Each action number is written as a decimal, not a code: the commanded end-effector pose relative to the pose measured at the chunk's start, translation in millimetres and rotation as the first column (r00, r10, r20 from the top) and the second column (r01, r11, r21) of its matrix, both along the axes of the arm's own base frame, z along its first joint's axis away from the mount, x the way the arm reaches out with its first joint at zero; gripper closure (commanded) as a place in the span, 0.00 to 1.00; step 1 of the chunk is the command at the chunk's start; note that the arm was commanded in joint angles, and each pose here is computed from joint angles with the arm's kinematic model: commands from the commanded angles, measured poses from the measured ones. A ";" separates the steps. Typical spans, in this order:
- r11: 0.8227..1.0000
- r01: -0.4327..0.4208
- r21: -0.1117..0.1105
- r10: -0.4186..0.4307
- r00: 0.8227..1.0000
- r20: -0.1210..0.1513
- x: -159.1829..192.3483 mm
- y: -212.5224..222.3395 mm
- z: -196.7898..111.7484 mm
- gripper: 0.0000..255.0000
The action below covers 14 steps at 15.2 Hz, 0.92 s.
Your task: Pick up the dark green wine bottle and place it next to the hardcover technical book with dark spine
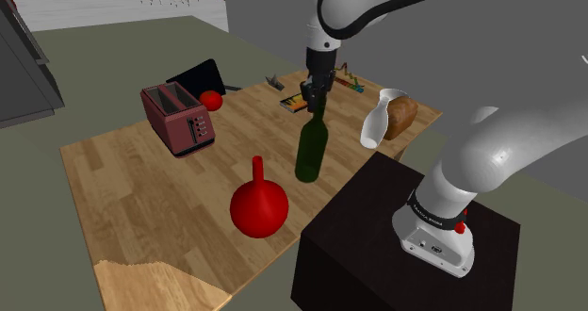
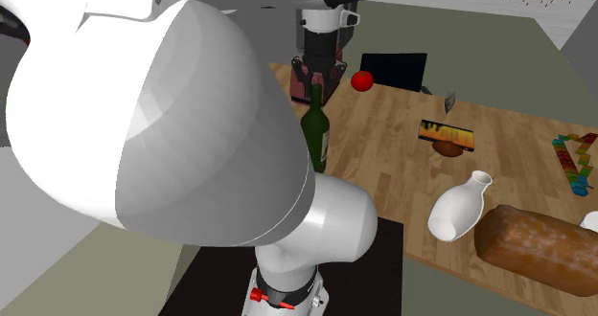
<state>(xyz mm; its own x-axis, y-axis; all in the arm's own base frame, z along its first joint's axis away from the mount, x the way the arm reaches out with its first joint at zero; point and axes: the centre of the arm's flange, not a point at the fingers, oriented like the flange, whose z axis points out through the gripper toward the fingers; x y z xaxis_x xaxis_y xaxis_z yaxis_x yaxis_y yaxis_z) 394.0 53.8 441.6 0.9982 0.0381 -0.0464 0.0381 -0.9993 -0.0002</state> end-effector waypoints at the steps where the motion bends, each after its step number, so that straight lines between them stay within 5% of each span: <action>1: 1.000 0.000 0.000 0.000 1.000 0.000 0.3 -0.1 9.8 1.00; 14: 1.000 0.000 0.000 0.000 1.000 0.000 0.3 -0.1 78.4 1.00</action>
